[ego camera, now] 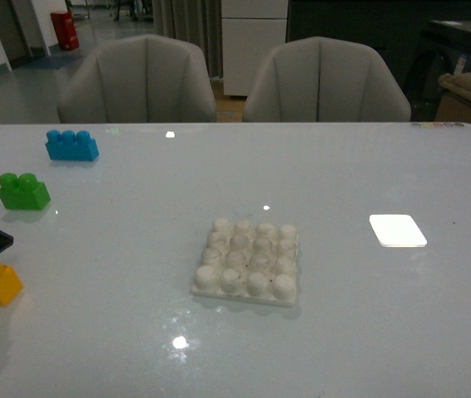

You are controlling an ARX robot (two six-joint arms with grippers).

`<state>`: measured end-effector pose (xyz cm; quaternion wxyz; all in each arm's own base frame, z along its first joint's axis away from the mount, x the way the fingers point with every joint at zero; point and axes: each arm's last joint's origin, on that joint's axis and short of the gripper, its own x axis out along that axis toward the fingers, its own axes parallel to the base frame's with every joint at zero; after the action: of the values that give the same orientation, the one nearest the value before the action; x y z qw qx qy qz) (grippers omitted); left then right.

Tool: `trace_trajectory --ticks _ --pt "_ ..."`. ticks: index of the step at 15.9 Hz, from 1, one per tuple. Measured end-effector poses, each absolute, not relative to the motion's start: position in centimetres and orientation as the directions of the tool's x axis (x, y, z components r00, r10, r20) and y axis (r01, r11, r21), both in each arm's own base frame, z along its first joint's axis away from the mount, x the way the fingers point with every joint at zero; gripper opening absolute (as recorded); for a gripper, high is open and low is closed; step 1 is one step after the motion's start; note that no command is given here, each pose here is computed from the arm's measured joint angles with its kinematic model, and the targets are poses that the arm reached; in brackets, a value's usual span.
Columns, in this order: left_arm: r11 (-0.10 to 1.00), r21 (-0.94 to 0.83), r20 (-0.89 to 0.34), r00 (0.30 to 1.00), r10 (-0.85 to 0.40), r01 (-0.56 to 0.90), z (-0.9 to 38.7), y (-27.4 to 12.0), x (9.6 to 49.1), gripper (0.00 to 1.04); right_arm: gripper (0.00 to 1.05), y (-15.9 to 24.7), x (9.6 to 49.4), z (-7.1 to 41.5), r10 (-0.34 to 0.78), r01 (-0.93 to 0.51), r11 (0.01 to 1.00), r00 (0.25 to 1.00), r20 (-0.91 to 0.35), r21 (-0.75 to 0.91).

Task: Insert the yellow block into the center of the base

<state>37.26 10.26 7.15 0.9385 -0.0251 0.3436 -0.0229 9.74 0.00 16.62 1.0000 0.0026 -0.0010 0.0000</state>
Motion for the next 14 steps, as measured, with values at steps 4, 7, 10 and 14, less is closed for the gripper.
trace_trajectory --ticks 4,7,10,14 --pt "0.988 -0.128 -0.620 0.770 -0.150 0.089 7.7 10.2 36.6 0.98 0.98 0.0 9.7 16.6 0.000 0.000 1.000 1.000 0.002 0.005" --pt "0.976 -0.152 -0.563 0.798 -0.216 0.157 10.6 10.6 35.3 0.98 0.98 0.0 9.7 16.6 0.000 0.000 1.000 1.000 0.002 0.005" --pt "0.971 -0.135 -0.604 0.760 -0.238 0.197 10.1 10.0 33.7 0.98 0.98 0.0 9.7 16.6 0.000 0.000 1.000 1.000 0.002 0.005" --pt "0.978 -0.090 -0.622 0.757 -0.203 0.188 9.2 9.8 33.6 0.98 0.98 0.0 9.7 16.6 0.000 0.000 1.000 1.000 0.002 0.005"
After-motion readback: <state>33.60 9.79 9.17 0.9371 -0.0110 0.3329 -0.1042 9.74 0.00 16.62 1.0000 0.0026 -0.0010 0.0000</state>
